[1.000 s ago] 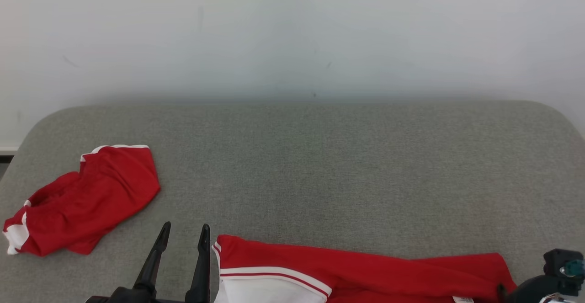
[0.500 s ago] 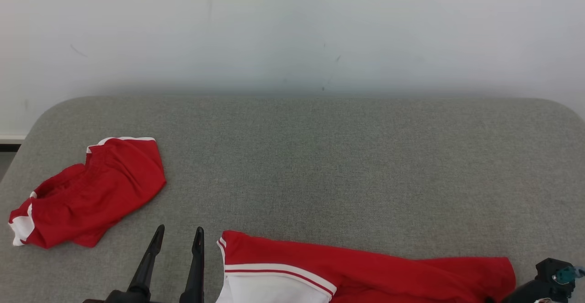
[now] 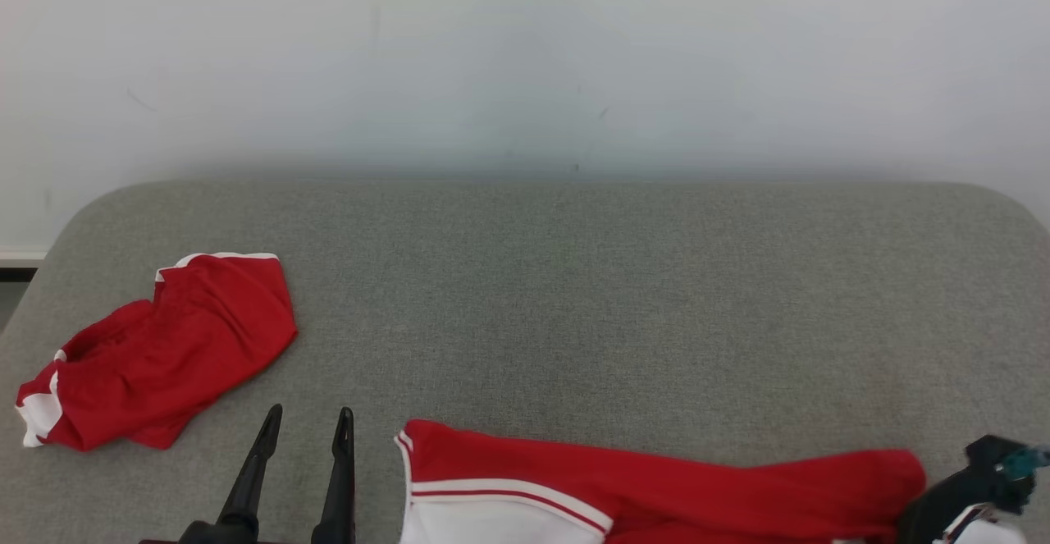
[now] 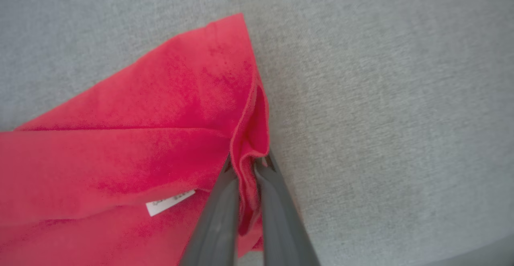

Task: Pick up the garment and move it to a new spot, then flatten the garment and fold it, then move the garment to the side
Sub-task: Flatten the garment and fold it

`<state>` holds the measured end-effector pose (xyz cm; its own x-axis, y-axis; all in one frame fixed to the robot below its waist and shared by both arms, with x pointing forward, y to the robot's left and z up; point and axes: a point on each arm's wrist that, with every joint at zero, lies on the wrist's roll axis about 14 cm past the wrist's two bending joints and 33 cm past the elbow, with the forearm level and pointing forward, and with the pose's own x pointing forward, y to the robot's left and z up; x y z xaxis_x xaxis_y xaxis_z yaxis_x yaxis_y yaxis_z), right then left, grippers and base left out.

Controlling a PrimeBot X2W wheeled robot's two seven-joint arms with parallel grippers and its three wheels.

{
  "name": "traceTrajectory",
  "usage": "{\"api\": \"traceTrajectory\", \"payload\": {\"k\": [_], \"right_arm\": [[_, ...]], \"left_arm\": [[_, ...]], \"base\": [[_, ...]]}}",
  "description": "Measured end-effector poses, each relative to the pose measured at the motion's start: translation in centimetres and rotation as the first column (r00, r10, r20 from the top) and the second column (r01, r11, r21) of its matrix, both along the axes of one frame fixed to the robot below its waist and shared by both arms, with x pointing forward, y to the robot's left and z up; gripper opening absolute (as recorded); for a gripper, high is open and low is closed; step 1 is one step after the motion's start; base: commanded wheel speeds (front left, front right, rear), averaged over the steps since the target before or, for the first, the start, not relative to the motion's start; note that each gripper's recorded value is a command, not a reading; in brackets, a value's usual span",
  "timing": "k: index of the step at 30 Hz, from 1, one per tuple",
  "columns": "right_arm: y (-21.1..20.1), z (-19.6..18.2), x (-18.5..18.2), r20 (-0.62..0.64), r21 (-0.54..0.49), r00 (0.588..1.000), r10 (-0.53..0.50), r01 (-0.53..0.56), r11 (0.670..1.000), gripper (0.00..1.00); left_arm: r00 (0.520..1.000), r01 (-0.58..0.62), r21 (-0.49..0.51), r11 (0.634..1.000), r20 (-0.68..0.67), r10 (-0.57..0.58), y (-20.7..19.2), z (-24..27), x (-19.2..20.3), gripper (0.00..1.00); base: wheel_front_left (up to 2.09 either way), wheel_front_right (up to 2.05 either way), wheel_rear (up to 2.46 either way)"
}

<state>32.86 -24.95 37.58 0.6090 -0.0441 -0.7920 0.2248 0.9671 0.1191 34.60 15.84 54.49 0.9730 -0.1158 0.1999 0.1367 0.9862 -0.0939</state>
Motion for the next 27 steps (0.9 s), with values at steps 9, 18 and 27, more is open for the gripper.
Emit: {"api": "traceTrajectory", "payload": {"k": [9,18,27], "right_arm": [[-7.8,5.0,0.7,0.167,-0.118,0.968,-0.186,0.207,0.971,0.00],[-9.8,6.7,-1.0,0.165,-0.150,0.960,-0.224,0.249,0.957,0.00],[2.1,8.5,-0.6,0.170,0.054,0.979,0.110,-0.120,0.991,0.00]], "left_arm": [[0.999,0.041,-0.013,0.999,-0.009,-0.041,-1.3,-0.3,0.0,1.00],[0.998,0.055,-0.028,0.998,0.000,-0.055,-2.0,0.0,0.1,1.00],[0.997,0.074,-0.039,0.996,0.011,-0.074,-2.8,0.4,0.2,1.00]], "base": [[0.00,0.00,0.00],[0.00,0.00,0.00],[0.00,0.00,0.00]]}}
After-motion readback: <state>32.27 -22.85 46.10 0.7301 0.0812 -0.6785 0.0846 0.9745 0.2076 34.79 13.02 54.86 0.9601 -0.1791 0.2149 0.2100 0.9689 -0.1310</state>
